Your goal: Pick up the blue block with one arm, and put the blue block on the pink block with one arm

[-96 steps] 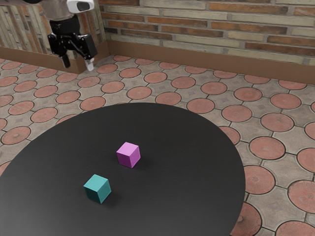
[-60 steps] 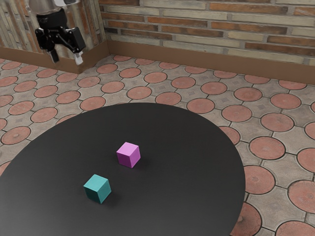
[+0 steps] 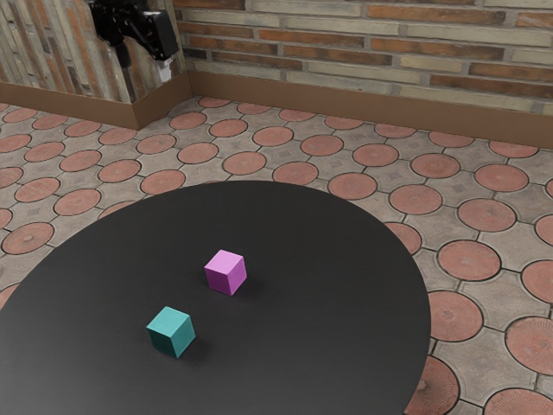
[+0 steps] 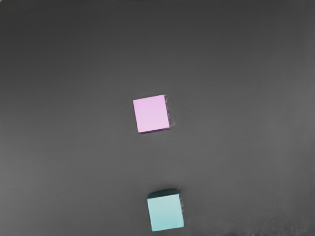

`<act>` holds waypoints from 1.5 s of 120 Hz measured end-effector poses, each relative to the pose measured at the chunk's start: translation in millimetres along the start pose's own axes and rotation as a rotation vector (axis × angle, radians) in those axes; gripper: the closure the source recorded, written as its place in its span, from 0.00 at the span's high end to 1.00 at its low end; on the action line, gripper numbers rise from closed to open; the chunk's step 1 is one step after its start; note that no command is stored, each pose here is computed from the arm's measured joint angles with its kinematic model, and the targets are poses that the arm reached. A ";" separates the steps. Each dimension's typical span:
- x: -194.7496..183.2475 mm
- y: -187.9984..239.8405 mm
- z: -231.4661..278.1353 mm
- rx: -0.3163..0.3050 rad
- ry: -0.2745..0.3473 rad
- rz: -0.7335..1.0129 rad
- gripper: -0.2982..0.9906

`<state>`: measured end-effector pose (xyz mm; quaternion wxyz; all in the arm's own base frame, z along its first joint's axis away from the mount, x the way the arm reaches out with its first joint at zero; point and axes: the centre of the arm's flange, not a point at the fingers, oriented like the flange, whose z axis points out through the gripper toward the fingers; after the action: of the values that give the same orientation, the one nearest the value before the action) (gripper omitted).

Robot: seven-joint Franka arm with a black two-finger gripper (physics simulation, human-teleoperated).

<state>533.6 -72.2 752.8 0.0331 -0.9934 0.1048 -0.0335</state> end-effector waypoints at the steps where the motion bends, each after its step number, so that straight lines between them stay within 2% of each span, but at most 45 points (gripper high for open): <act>1: 1.7 4.6 1.5 0.000 -0.001 0.009 0.77; 10: 17.4 13.5 28.3 0.003 -0.038 0.034 0.77; 20: 25.5 4.0 87.5 0.013 -0.117 0.021 0.77; 30: -10.8 8.4 157.7 0.035 -0.198 0.014 0.77; 38: -37.0 13.7 219.5 0.025 -0.241 0.012 0.77; 44: -43.5 10.9 241.1 0.010 -0.224 -0.002 0.77; 50: -44.9 6.2 244.3 0.004 -0.184 -0.018 0.77; 57: -46.4 4.6 251.0 -0.003 -0.166 -0.027 0.77; 82: -96.4 -32.4 324.2 -0.055 -0.149 -0.137 0.77; 114: -110.8 -24.4 384.4 -0.061 -0.070 -0.153 0.77; 152: -104.0 -24.4 428.7 -0.067 -0.068 -0.175 0.77; 180: -121.8 -9.9 451.3 -0.081 -0.088 -0.177 0.77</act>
<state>449.9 -10.5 297.0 -0.0057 -0.9998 0.0161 0.0115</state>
